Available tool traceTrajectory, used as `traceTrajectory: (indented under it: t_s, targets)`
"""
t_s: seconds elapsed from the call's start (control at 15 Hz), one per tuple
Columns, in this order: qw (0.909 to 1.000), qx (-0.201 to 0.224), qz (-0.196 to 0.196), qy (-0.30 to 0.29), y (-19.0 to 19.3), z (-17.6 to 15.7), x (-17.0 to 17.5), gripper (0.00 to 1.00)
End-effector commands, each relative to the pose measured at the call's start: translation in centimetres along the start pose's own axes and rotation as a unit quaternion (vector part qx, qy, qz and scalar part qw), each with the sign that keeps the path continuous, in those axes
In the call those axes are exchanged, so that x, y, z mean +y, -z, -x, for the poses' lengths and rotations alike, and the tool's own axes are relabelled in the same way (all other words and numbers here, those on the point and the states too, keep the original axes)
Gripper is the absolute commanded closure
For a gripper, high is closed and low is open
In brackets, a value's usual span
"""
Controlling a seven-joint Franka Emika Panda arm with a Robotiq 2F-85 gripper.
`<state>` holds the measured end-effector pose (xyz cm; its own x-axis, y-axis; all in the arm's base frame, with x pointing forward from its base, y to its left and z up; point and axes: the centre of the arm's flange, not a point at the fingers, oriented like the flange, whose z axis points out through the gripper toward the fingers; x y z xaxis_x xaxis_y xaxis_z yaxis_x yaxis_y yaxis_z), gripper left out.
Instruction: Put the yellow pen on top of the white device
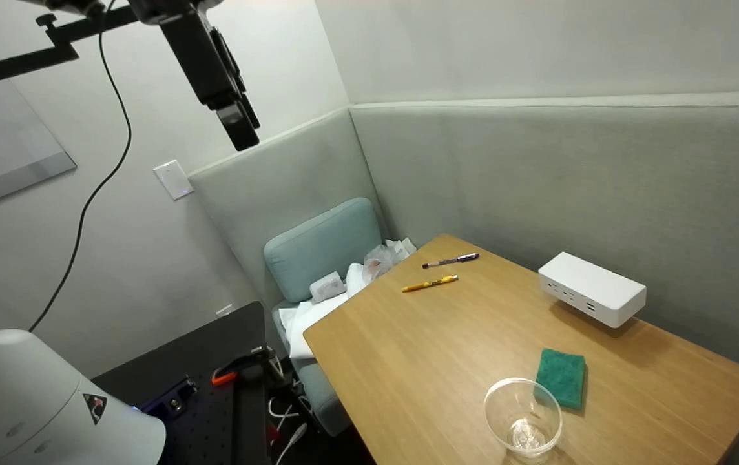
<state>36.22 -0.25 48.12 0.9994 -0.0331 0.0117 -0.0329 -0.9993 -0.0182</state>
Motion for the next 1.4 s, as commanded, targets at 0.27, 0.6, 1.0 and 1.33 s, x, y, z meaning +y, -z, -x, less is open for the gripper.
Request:
traceTrajectory:
  t_s: [0.27, 0.6, 1.0, 1.33]
  targets:
    - [0.9992, 0.027, -0.027, 0.012, -4.8, -4.4, -4.5, 0.00]
    - [0.9980, 0.048, -0.040, -0.007, -10.1, -8.1, -9.3, 0.00]
    - [0.9987, 0.017, -0.025, -0.040, -17.3, -11.0, -12.1, 0.00]
    - [0.9993, -0.002, -0.019, -0.033, -18.4, -10.1, -11.4, 0.00]
